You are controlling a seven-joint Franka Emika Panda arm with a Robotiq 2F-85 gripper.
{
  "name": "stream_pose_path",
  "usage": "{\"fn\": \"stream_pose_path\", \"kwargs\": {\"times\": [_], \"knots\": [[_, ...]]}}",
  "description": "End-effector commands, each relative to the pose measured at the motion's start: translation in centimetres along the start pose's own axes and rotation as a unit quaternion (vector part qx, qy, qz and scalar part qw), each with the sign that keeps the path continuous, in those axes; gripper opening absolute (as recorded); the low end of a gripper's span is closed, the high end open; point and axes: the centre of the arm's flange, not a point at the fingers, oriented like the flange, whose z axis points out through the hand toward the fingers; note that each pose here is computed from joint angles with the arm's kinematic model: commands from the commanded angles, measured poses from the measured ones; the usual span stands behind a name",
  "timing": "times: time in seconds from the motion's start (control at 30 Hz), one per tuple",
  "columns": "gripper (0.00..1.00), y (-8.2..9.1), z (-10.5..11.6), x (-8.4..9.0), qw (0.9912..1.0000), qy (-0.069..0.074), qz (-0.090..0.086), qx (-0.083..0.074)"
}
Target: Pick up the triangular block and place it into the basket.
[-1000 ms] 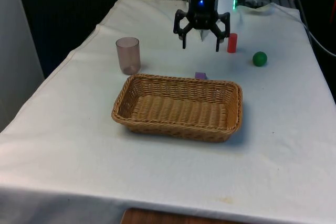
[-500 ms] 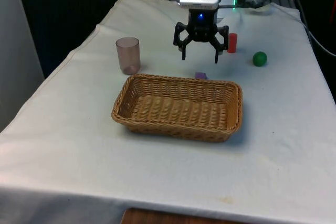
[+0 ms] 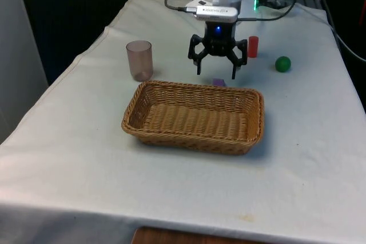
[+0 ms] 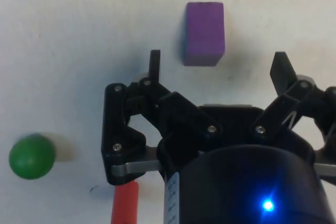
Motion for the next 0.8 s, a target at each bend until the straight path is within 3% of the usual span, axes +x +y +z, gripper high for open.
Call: {"fn": "stream_pose_path", "kwargs": {"times": [0.0, 0.17, 0.2, 0.23, 0.33, 0.5, 0.53, 0.57, 0.6, 0.77], "knots": [[1.00, -0.4, 0.0, 0.0, 0.99995, 0.005, 0.001, 0.009], [1.00, -0.4, 0.8, -0.1, 0.99997, 0.005, 0.001, 0.005], [1.00, 0.0, 0.9, -0.2, 0.99999, 0.000, 0.000, -0.003], [1.00, -0.4, 0.8, -0.1, 0.99997, 0.006, 0.001, 0.005], [0.99, -0.4, 1.3, -0.2, 0.99998, 0.005, 0.001, 0.003], [0.75, -0.5, 1.5, -0.2, 0.99998, 0.005, 0.000, 0.002], [0.67, -0.1, 1.5, -0.2, 0.99998, 0.001, 0.000, -0.006], [0.67, -0.5, 1.5, -0.2, 0.99998, 0.005, 0.000, 0.002], [0.57, -0.5, 1.5, -0.2, 0.99998, 0.005, 0.000, 0.002], [0.33, -0.5, 1.5, -0.2, 0.99998, 0.005, 0.001, 0.002]]}}
